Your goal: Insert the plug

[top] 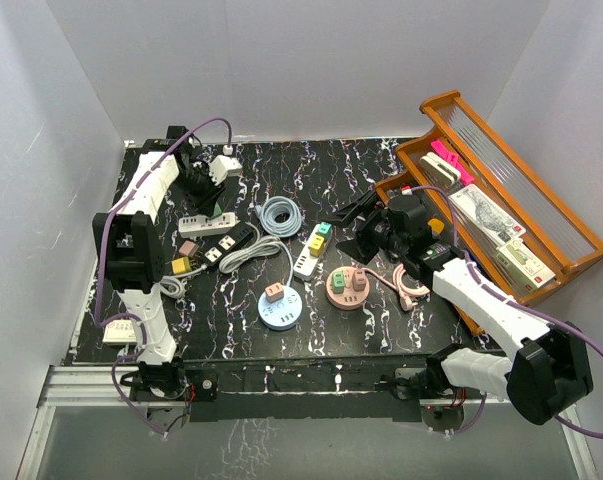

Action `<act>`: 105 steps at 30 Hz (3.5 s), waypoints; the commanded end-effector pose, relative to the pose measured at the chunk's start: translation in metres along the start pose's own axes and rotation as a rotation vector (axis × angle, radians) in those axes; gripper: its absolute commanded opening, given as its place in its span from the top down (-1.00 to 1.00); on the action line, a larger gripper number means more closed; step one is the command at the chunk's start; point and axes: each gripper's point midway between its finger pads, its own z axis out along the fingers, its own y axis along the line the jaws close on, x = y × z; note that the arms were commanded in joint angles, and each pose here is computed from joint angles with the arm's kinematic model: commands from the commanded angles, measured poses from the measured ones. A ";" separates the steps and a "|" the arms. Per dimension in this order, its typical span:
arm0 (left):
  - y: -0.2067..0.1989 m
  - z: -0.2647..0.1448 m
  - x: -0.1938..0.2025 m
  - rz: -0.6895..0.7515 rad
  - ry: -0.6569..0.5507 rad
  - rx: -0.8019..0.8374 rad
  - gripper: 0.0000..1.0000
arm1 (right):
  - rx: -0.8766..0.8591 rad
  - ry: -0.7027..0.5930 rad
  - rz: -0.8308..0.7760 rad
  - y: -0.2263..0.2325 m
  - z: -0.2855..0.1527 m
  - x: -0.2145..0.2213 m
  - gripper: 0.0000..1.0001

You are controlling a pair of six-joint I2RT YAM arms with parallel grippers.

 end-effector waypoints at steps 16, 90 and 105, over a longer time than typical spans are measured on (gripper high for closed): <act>-0.011 0.008 -0.024 0.249 0.054 0.077 1.00 | -0.034 -0.024 0.000 0.025 0.003 0.004 -0.67; -0.001 0.106 0.062 0.048 0.281 0.161 0.72 | 0.004 0.015 0.024 0.012 0.020 0.013 -0.65; 0.031 0.011 -0.038 0.133 -0.032 -0.097 -0.97 | -0.014 0.017 0.014 0.019 0.016 0.013 -0.65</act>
